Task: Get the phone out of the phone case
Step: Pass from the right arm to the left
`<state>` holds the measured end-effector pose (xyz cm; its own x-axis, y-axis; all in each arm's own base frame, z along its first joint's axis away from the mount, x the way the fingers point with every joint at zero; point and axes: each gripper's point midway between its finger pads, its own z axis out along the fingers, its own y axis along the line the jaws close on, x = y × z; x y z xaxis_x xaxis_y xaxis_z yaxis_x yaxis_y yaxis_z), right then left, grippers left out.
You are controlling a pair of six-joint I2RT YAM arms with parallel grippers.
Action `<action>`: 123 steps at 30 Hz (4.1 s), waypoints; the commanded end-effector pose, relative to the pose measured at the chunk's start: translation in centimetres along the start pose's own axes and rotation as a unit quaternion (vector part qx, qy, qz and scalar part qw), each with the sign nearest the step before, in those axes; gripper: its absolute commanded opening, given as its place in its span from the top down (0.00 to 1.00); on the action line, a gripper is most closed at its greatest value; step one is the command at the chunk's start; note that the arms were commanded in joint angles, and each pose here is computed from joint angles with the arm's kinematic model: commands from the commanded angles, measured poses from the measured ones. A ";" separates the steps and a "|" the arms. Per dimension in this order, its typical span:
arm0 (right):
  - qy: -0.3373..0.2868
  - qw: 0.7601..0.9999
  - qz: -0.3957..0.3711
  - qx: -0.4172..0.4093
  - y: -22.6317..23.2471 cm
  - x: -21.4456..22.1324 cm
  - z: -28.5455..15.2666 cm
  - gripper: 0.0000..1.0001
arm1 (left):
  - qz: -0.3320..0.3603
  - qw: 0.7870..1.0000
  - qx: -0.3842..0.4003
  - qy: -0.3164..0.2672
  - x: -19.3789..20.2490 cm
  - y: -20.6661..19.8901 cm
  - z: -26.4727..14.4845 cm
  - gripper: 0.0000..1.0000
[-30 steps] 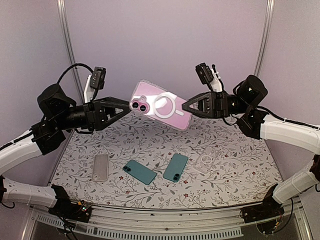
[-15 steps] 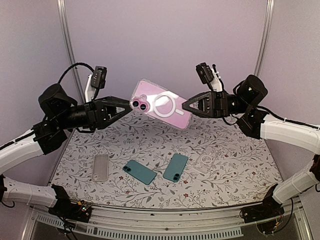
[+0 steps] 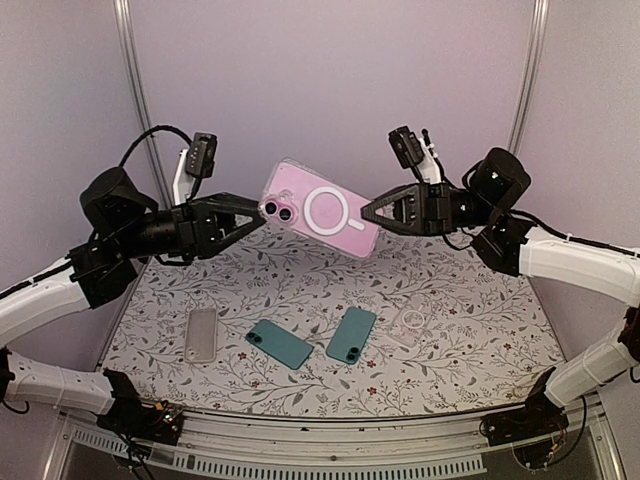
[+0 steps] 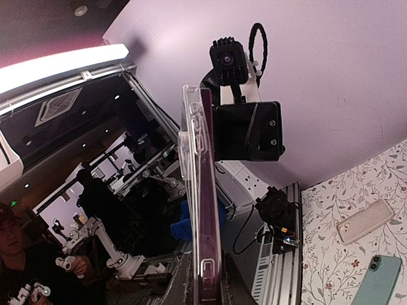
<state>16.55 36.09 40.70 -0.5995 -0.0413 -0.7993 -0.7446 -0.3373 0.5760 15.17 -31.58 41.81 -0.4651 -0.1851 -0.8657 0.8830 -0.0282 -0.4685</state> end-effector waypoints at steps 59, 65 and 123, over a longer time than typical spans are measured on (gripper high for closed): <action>0.028 0.997 0.043 0.061 -3.1 1.6 0.8 1.00 | -0.024 0.999 -0.038 0.002 1.8 -0.3 0.1 0.63; 0.045 0.996 0.056 0.055 -3.5 2.6 0.8 1.00 | -0.016 0.999 -0.041 -0.006 1.2 -0.9 -0.5 0.65; 0.102 0.987 0.021 0.123 -7.2 3.0 0.2 0.50 | -0.085 0.992 -0.081 0.054 4.8 1.9 -0.1 1.00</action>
<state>16.92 38.16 34.14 -0.5593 -0.3053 -0.7707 -0.7560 -0.1935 0.6253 15.30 -32.32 35.34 -0.6209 -0.0398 -0.7829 0.7674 0.1729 -0.6174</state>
